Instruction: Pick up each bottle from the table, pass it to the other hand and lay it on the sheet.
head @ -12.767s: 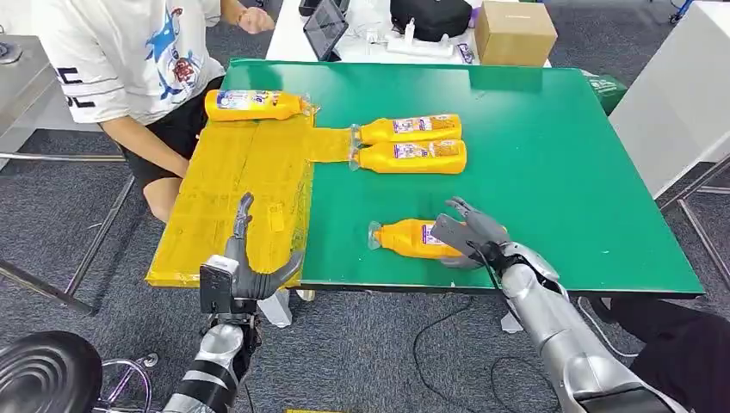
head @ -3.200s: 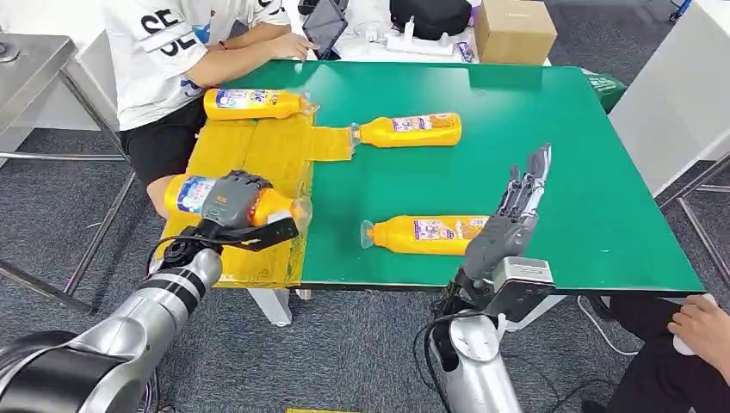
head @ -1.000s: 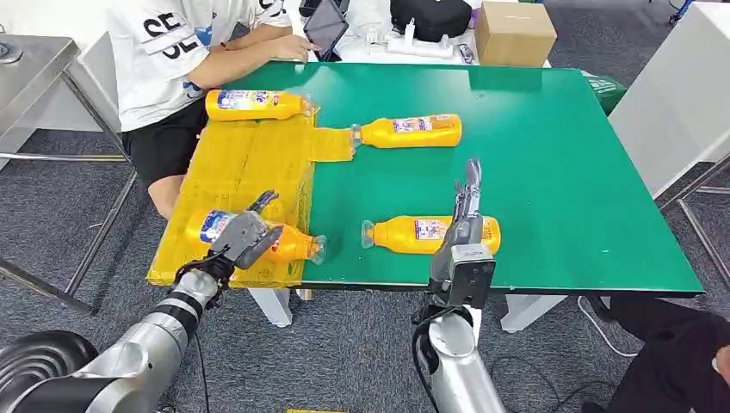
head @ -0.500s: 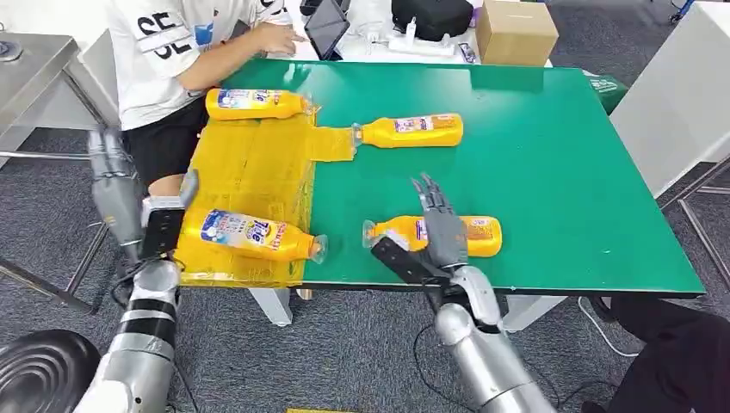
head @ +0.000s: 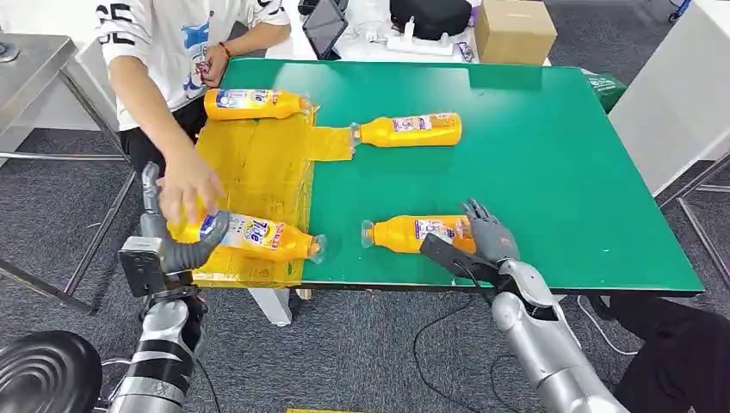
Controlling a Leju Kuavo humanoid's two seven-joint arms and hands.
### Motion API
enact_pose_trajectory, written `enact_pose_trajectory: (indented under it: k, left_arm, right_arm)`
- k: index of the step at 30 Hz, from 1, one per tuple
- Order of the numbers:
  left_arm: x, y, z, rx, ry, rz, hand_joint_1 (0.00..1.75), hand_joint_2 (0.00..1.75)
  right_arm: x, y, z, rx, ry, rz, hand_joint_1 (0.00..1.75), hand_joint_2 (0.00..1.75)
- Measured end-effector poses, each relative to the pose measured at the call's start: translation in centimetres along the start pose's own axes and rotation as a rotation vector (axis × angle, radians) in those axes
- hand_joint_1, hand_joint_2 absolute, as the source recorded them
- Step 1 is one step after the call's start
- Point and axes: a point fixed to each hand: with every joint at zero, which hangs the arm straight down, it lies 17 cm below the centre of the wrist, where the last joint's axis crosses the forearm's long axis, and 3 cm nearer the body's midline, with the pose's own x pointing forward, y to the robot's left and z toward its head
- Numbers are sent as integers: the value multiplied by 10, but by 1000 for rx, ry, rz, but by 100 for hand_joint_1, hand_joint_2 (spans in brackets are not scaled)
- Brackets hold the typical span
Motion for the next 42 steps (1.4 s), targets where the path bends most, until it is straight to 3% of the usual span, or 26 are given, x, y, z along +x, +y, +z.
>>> enact_pose_trajectory:
  k: [20, 32, 38, 39, 40, 41, 42]
  left_arm:
    - [-16, -56, 15, -137, 69, 72, 0, 175]
    - [-19, -69, 17, -166, 84, 90, 0, 175]
    - [-20, -77, 18, -184, 98, 111, 0, 175]
    - [-21, -80, 18, -189, 100, 114, 0, 175]
    - [-21, -83, 19, -197, 104, 116, 0, 175]
    - [-22, -86, 19, -201, 107, 118, 0, 175]
    - [-23, -87, 19, -203, 111, 121, 0, 175]
  right_arm:
    - [-59, -1, -34, 141, 109, 112, 0, 175]
    - [-51, -8, -46, 152, 90, 130, 0, 175]
    - [-30, 13, -44, 259, 42, 21, 0, 175]
    - [-27, 19, -43, 279, 34, -2, 16, 175]
    - [-23, 22, -42, 288, 25, -19, 58, 175]
    - [-19, 24, -43, 295, 13, -35, 70, 175]
    - [-16, 26, -42, 306, 4, -52, 70, 175]
